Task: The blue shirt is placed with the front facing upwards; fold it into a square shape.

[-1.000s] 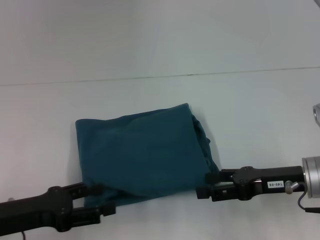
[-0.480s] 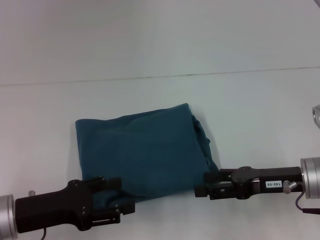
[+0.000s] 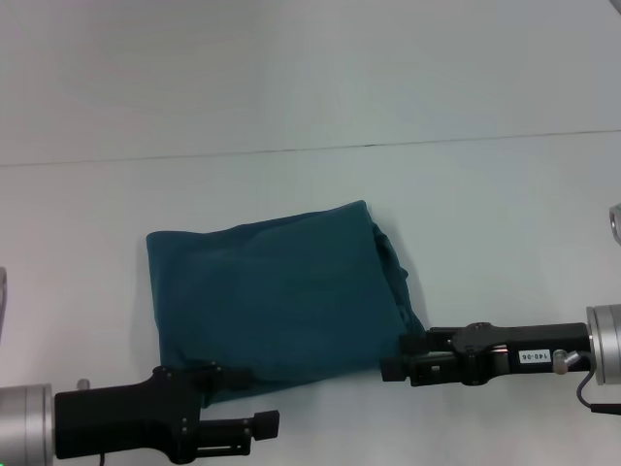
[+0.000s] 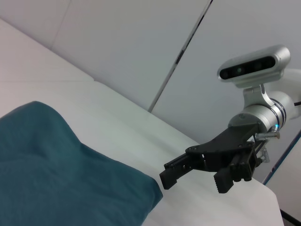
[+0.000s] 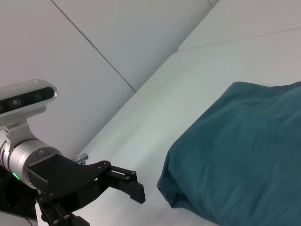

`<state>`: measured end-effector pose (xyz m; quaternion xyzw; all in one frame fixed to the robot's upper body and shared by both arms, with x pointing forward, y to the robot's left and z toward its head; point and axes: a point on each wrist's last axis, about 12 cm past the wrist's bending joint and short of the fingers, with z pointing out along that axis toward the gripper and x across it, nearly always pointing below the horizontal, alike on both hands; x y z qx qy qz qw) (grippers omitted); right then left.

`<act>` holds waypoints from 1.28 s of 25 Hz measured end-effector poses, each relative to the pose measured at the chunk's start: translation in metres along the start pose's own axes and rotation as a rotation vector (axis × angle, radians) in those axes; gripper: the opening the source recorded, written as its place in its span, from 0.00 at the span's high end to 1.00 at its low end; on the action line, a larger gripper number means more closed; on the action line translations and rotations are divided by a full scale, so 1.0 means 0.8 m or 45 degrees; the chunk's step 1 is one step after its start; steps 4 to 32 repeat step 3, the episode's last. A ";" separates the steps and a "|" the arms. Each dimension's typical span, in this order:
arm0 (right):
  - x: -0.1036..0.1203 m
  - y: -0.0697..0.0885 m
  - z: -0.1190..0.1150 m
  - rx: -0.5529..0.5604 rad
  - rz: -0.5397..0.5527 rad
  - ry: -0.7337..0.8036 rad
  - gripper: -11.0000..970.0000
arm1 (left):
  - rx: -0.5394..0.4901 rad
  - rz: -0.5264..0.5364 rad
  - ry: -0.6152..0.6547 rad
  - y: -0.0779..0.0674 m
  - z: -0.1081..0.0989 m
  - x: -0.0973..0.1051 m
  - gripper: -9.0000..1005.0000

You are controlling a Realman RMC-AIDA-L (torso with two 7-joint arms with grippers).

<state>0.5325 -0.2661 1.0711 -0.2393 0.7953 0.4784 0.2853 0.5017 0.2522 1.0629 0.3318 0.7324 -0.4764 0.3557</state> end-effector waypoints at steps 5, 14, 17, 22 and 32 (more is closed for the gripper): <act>0.001 -0.001 0.000 0.007 0.001 -0.002 0.06 | 0.002 0.002 -0.005 0.000 0.001 -0.001 0.18; 0.001 -0.001 0.000 0.007 0.001 -0.002 0.06 | 0.002 0.002 -0.005 0.000 0.001 -0.001 0.18; 0.001 -0.001 0.000 0.007 0.001 -0.002 0.06 | 0.002 0.002 -0.005 0.000 0.001 -0.001 0.18; 0.001 -0.001 0.000 0.007 0.001 -0.002 0.06 | 0.002 0.002 -0.005 0.000 0.001 -0.001 0.18; 0.001 -0.001 0.000 0.007 0.001 -0.002 0.06 | 0.002 0.002 -0.005 0.000 0.001 -0.001 0.18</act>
